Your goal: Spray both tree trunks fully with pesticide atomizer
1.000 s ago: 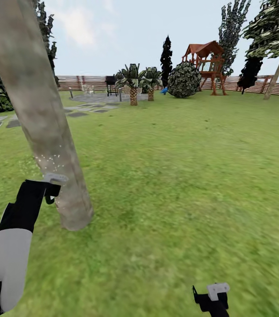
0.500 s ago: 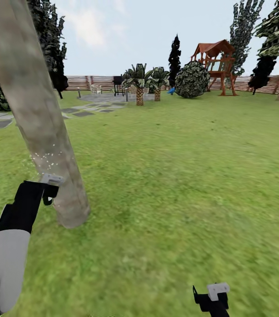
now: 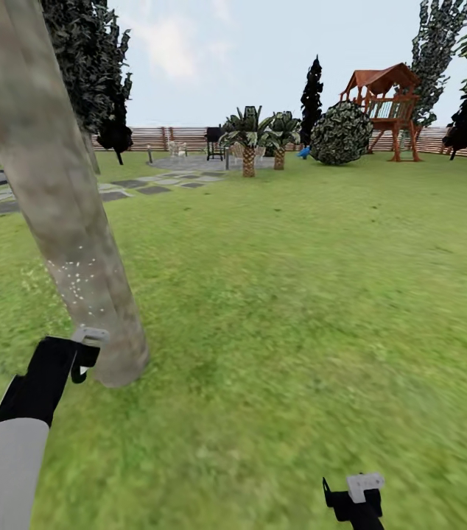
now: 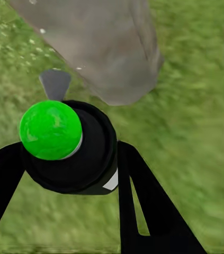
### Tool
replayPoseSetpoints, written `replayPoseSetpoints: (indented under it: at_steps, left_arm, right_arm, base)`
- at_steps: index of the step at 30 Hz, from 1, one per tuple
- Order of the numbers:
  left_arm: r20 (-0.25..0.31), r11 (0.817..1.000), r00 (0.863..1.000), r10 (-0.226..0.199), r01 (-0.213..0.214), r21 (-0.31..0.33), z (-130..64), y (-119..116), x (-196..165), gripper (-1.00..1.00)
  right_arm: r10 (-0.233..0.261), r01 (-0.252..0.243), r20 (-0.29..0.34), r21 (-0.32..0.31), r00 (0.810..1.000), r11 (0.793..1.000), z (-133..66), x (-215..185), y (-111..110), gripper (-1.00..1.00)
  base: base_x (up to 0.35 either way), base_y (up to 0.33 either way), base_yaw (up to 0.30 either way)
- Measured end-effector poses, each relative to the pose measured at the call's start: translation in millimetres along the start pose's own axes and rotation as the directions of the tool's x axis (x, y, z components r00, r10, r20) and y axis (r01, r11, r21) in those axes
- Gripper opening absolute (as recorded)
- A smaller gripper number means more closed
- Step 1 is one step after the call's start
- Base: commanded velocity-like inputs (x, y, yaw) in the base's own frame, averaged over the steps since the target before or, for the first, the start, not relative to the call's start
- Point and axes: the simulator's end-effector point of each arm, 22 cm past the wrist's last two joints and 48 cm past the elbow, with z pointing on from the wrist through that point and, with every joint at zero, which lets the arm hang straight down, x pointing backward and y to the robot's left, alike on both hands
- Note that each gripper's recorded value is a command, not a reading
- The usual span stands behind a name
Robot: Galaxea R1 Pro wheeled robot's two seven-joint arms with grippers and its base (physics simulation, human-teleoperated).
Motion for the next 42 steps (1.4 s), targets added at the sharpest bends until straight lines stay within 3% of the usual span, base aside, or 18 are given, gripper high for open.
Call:
replayPoseSetpoints:
  at_steps: [3, 6, 10, 12, 14, 16, 18, 36, 42]
  left_arm:
    - [-0.071, 0.999, 0.998, 0.000, -0.003, -0.044, 10.3, 11, 49, -1.00]
    - [-0.100, 0.999, 0.995, -0.009, 0.005, -0.040, 14.6, 1, 70, -1.00]
    - [-0.118, 0.994, 0.988, -0.094, 0.086, -0.070, 22.0, -1, 85, -1.00]
    - [-0.079, 0.989, 0.986, -0.144, 0.140, -0.052, 36.4, -8, 95, -1.00]
    - [-0.053, 0.990, 0.989, -0.140, 0.138, -0.030, 49.2, -21, 106, -1.00]
    - [-0.061, 0.990, 0.988, -0.139, 0.137, -0.032, 55.1, -26, 119, -1.00]
    - [-0.071, 0.988, 0.988, -0.139, 0.133, -0.083, 57.6, -19, 129, -1.00]
    - [-0.051, 0.982, 0.989, -0.136, 0.128, -0.138, 56.8, -6, 127, -1.00]
    - [-0.057, 0.980, 0.987, -0.147, 0.138, -0.140, 57.4, -8, 130, -1.00]
  right_arm:
    - [0.000, 0.000, 0.000, 0.000, 1.000, 1.000, 0.1, 0, 0, 1.00]
    - [0.000, 0.000, 0.000, -0.001, 1.000, 1.000, 0.0, 0, 1, 1.00]
    - [0.001, -0.001, 0.001, -0.001, 1.000, 1.000, 0.0, 0, 1, 1.00]
    - [0.000, 0.000, 0.000, -0.001, 1.000, 1.000, 0.0, 0, 1, 1.00]
    - [0.001, -0.001, 0.000, -0.001, 1.000, 1.000, 0.1, 0, 1, 1.00]
    - [0.000, 0.000, 0.000, -0.001, 1.000, 1.000, 0.1, 0, 1, 1.00]
    - [0.000, 0.000, 0.000, 0.000, 1.000, 1.000, 0.0, 0, 0, 1.00]
    - [0.000, 0.000, 0.001, -0.001, 1.000, 1.000, 0.0, 0, 1, 1.00]
    - [0.000, 0.000, 0.000, -0.001, 1.000, 1.000, 0.0, 0, 1, 1.00]
  base:
    - [0.079, -0.032, 0.030]
    - [0.002, -0.001, 0.263]
    - [0.000, 0.000, 0.271]
    - [0.000, 0.000, 0.106]
    - [0.000, 0.000, 0.030]
    - [0.000, 0.000, 0.008]
    - [0.000, 0.000, 0.001]
    - [0.180, -0.134, 0.004]
    - [0.094, -0.248, 0.232]
